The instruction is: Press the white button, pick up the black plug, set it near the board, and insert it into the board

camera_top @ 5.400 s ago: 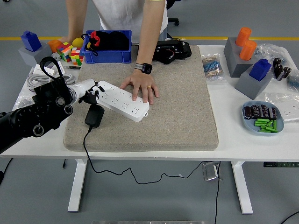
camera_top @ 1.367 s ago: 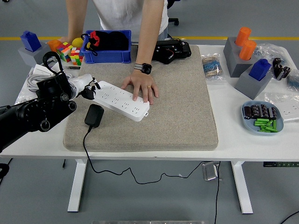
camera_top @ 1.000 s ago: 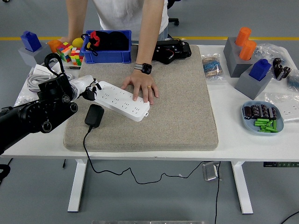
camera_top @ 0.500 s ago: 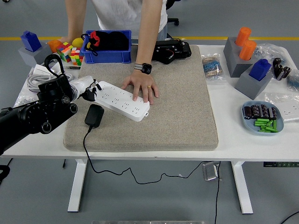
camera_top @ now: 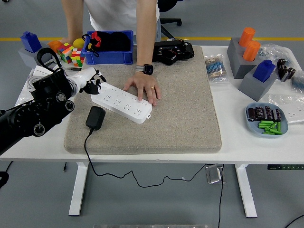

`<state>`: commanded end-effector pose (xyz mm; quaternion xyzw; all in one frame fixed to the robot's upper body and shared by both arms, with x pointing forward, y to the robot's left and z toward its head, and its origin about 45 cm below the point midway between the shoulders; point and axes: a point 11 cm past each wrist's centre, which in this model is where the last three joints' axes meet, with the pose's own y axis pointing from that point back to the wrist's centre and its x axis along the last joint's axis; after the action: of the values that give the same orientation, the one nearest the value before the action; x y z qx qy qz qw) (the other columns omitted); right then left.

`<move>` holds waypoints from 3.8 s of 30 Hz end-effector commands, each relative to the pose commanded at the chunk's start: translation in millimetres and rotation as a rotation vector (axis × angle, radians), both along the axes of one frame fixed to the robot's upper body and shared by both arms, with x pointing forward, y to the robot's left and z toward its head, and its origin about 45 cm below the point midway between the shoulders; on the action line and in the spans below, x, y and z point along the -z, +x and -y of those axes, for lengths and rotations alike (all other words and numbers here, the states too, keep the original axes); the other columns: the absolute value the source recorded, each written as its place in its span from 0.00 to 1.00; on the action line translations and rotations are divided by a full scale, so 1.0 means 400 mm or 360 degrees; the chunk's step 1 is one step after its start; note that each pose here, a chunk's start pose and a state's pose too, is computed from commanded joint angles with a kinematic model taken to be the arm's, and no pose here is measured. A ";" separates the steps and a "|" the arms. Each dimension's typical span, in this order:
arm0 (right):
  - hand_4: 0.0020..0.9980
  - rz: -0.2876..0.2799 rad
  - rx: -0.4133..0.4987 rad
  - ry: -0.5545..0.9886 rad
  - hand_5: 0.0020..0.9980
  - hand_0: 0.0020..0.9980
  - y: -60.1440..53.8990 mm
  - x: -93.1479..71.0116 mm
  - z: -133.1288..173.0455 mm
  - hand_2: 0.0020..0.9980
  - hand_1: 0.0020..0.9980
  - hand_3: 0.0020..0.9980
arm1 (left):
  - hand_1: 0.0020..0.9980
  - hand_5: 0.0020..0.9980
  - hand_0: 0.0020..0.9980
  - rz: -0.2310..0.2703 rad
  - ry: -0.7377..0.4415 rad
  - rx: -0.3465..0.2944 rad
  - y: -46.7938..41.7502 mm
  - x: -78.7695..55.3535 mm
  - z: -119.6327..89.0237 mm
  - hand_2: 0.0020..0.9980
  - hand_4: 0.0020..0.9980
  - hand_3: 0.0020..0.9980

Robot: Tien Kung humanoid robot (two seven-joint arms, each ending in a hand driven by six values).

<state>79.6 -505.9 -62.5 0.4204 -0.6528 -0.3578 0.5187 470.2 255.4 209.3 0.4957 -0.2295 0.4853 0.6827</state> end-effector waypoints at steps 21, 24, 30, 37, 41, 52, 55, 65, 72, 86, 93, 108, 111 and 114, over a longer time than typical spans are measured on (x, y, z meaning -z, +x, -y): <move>0.67 0.0002 0.0001 -0.0001 0.44 0.78 0.000 0.001 -0.002 0.66 0.68 0.62 | 0.93 0.45 0.88 0.0474 -0.0442 0.0080 -0.153 -0.044 0.012 0.92 0.99 1.00; 0.67 0.0002 -0.0002 0.0004 0.44 0.78 0.000 0.003 -0.006 0.66 0.68 0.62 | 0.93 0.45 0.88 0.0485 -0.0426 0.0035 -0.173 -0.018 0.007 0.92 0.99 1.00; 0.67 -0.0004 -0.0005 0.0006 0.44 0.78 -0.003 0.005 -0.009 0.66 0.68 0.62 | 0.95 0.48 0.89 0.0381 -0.0289 -0.0061 -0.211 0.056 -0.001 0.96 1.00 1.00; 0.67 -0.0003 -0.0010 0.0011 0.44 0.78 0.000 0.006 -0.013 0.66 0.68 0.62 | 0.97 0.49 0.89 0.0341 -0.0199 -0.0120 -0.236 0.103 0.001 0.98 1.00 1.00; 0.67 -0.0002 -0.0009 0.0011 0.44 0.78 0.000 0.007 -0.014 0.66 0.68 0.62 | 0.95 0.49 0.88 0.0338 -0.0109 -0.0150 -0.250 0.125 -0.005 0.97 1.00 1.00; 0.67 -0.0009 -0.0017 0.0010 0.44 0.78 -0.002 0.008 -0.014 0.66 0.68 0.62 | 0.89 0.48 0.82 0.0297 0.0039 -0.0255 -0.278 0.174 -0.039 0.92 1.00 0.99; 0.67 -0.0010 -0.0021 0.0009 0.44 0.78 -0.001 0.007 -0.013 0.66 0.68 0.62 | 0.89 0.48 0.82 0.0291 0.0018 -0.0260 -0.277 0.180 -0.042 0.92 1.00 0.99; 0.67 -0.0011 -0.0026 0.0009 0.44 0.78 0.000 0.007 -0.014 0.66 0.68 0.62 | 0.72 0.43 0.65 0.0231 0.0016 -0.0270 -0.280 0.204 -0.043 0.70 1.00 0.91; 0.67 -0.0014 -0.0028 0.0005 0.44 0.78 -0.002 0.006 -0.012 0.66 0.68 0.62 | 0.68 0.38 0.52 0.0191 0.0034 -0.0264 -0.283 0.216 -0.038 0.65 0.99 0.87; 0.67 -0.0016 -0.0025 0.0009 0.44 0.78 -0.006 0.008 -0.014 0.66 0.68 0.62 | 0.55 0.20 0.34 0.0188 0.0032 -0.0254 -0.281 0.222 -0.030 0.53 0.86 0.78; 0.67 -0.0015 -0.0019 0.0010 0.44 0.78 -0.007 0.008 -0.014 0.66 0.68 0.62 | 0.39 0.10 0.22 0.0204 0.0012 -0.0249 -0.278 0.221 -0.024 0.43 0.78 0.72; 0.67 -0.0014 -0.0022 0.0011 0.44 0.78 -0.006 0.009 -0.016 0.66 0.68 0.62 | 0.30 0.00 0.17 0.0268 -0.0045 -0.0233 -0.273 0.212 -0.021 0.35 0.57 0.61; 0.67 -0.0012 -0.0020 0.0011 0.44 0.78 -0.006 0.009 -0.016 0.66 0.68 0.62 | 0.29 0.00 0.17 0.0280 -0.0075 -0.0243 -0.271 0.211 -0.023 0.35 0.53 0.60; 0.67 -0.0009 -0.0020 0.0011 0.44 0.78 -0.004 0.009 -0.016 0.66 0.68 0.62 | 0.29 0.00 0.17 0.0289 -0.0099 -0.0254 -0.269 0.209 -0.026 0.35 0.53 0.60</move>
<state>77.9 -499.3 -66.2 0.4252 -0.6475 -0.3579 0.5214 362.6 265.7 125.7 0.4450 -0.2350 0.5879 0.6334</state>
